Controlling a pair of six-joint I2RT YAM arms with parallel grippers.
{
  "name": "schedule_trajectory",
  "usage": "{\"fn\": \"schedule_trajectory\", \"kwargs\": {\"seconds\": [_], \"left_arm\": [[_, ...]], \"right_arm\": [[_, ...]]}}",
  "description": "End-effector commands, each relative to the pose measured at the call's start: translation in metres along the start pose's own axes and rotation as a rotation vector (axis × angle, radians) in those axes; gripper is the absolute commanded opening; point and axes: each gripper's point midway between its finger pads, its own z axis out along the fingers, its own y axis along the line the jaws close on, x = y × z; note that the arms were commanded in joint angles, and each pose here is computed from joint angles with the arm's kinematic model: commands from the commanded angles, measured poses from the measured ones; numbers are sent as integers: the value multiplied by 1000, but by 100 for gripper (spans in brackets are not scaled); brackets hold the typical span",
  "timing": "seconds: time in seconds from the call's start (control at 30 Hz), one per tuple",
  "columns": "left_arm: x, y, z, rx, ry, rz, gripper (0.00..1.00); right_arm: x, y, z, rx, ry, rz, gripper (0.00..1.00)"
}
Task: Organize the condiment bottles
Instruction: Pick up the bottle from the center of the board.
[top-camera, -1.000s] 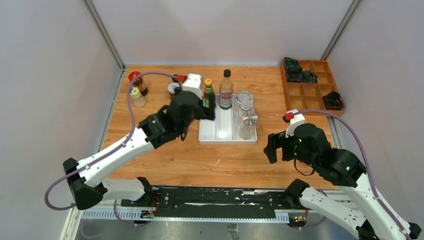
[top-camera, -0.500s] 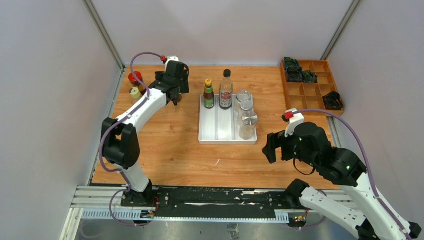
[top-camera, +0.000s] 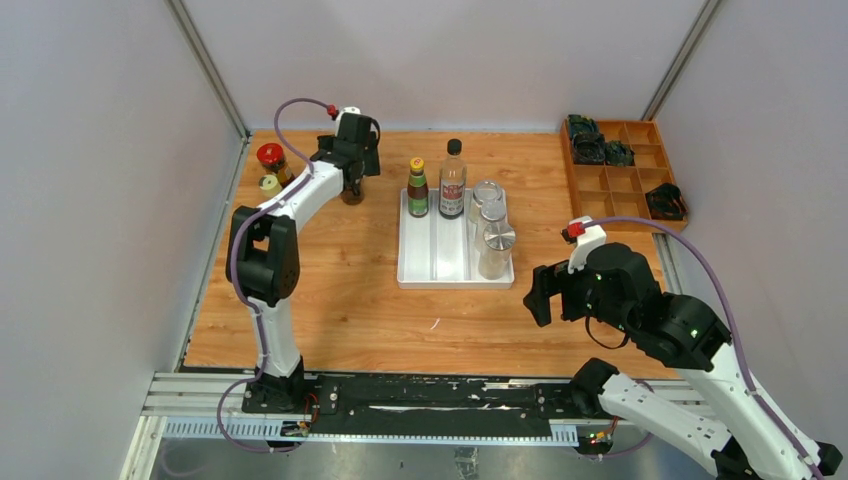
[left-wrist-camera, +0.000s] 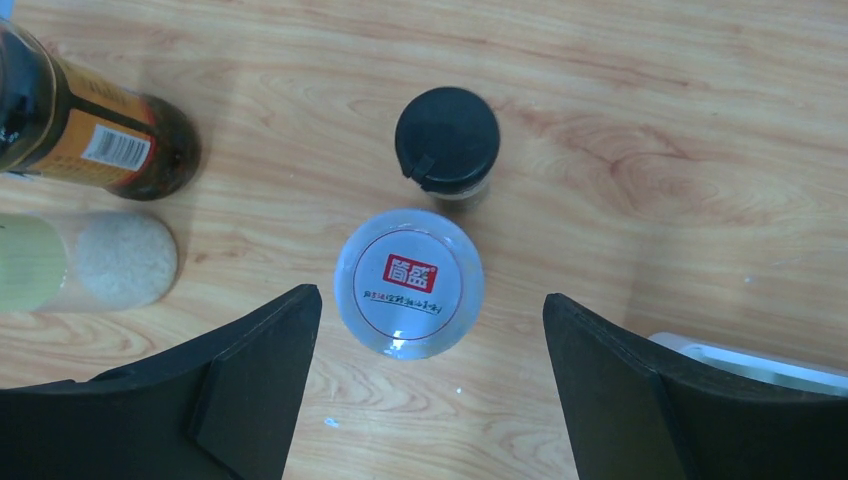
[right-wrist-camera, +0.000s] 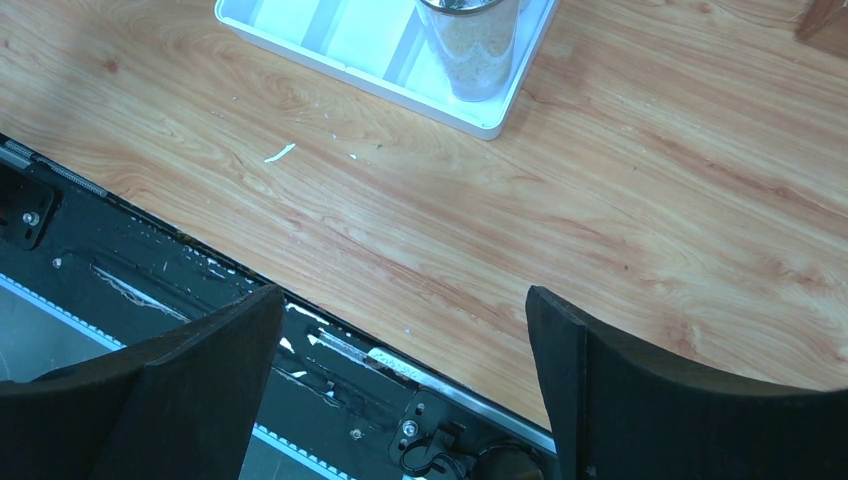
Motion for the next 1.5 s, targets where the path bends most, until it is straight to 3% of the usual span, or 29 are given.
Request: {"fn": "schedule_trajectory", "kwargs": {"seconds": [0.0, 0.3, 0.73, 1.47], "left_arm": [[11, 12, 13, -28, 19, -18, 87], [39, 15, 21, -25, 57, -21, 85], [25, 11, 32, 1, 13, -10, 82], [25, 12, 27, 30, 32, -45, 55]], "right_arm": [[5, 0, -1, 0, 13, 12, 97], [10, 0, 3, -4, 28, 11, 97], [14, -1, 5, 0, 36, 14, 97], [19, -1, 6, -3, 46, 18, 97]]}}
